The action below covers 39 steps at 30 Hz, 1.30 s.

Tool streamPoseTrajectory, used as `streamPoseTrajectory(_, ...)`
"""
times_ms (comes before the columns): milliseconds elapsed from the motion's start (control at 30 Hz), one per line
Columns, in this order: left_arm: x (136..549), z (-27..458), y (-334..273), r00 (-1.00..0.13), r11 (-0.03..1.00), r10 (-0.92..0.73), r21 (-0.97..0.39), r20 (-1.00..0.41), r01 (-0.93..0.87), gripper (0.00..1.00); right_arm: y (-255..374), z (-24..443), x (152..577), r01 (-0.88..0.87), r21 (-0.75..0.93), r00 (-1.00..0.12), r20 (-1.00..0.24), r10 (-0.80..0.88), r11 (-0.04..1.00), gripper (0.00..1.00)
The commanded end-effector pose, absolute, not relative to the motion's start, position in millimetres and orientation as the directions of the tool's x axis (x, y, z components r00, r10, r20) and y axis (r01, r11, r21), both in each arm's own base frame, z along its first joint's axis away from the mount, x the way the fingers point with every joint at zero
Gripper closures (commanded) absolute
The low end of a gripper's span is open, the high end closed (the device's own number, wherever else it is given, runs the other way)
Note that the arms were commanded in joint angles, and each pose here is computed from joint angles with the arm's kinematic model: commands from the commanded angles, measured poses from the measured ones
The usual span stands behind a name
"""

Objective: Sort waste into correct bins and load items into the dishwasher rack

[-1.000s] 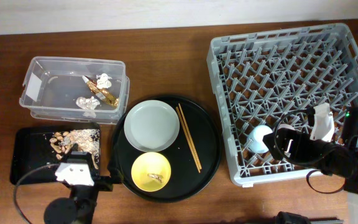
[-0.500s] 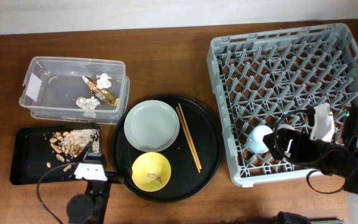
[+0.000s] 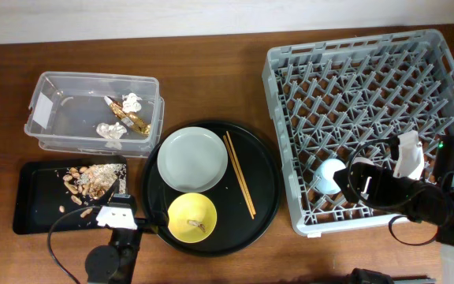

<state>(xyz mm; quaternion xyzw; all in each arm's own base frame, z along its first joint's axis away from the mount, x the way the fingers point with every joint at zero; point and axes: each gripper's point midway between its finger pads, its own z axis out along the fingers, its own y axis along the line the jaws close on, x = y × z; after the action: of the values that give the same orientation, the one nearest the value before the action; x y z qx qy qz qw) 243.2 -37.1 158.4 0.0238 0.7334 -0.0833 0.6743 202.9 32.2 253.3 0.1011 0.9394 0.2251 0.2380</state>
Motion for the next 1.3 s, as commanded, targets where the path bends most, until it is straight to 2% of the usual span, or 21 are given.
streamPoseTrajectory(0, 243.0, 156.9, -38.2, -0.089, 0.984, -0.062, -0.076, -0.994, 0.158, 0.01, 29.8, 256.0, 203.5, 0.075, 0.449, -0.862, -0.420, 0.284, 0.890, 0.01)
streamPoseTrajectory(167, 243.0, 156.9, -38.2, -0.089, 0.984, -0.062, -0.076, -0.994, 0.158, 0.01, 32.0, 266.6, 221.3, 0.034, 0.479, -0.830, -0.475, 0.292, 0.877, 0.02)
streamPoseTrajectory(267, 243.0, 156.9, -38.2, -0.089, 0.984, -0.062, -0.076, -0.994, 0.158, 0.01, 47.2, 269.7, 219.2, -0.005, 0.553, -0.850, -0.441, 0.288, 0.833, 0.01)
streamPoseTrajectory(333, 243.0, 156.9, -38.2, -0.089, 0.984, -0.062, -0.076, -0.994, 0.158, 0.01, 64.7, 273.6, 214.1, -0.117, 0.566, -0.863, -0.465, 0.199, 0.816, 0.08)
streamPoseTrajectory(500, 243.0, 156.9, -38.2, -0.089, 0.984, -0.062, -0.076, -0.994, 0.158, 0.01, 110.0, 264.3, 189.9, -0.280, 0.504, -0.894, -0.447, -0.030, 0.817, 0.07)
streamPoseTrajectory(700, 243.0, 156.9, -38.2, -0.089, 0.984, -0.062, -0.076, -0.994, 0.158, 0.01, 142.7, 240.1, 189.8, -0.208, 0.334, -0.914, -0.401, -0.061, 0.919, 0.08)
streamPoseTrajectory(900, 243.0, 156.9, -38.2, -0.089, 0.985, -0.062, -0.076, -0.994, 0.158, 0.01, 223.6, 196.9, 193.2, -0.199, 0.315, -0.949, -0.297, -0.103, 0.928, 0.12)
streamPoseTrajectory(1000, 243.0, 156.9, -38.2, -0.089, 0.984, -0.062, -0.076, -0.994, 0.158, 0.01, 247.8, 138.4, 200.9, -0.170, 0.245, -0.980, -0.148, -0.137, 0.955, 0.12)
streamPoseTrajectory(1133, 243.0, 156.9, -38.2, -0.089, 0.984, -0.062, -0.076, -0.994, 0.158, 0.00, 282.6, 106.2, 201.5, -0.242, 0.313, -0.970, -0.077, -0.230, 0.918, 0.12)
streamPoseTrajectory(1267, 243.0, 156.9, -38.2, -0.089, 0.985, -0.062, -0.076, -0.994, 0.158, 0.01, 295.9, 76.7, 202.0, -0.237, 0.308, -0.970, -0.025, -0.241, 0.921, 0.20)
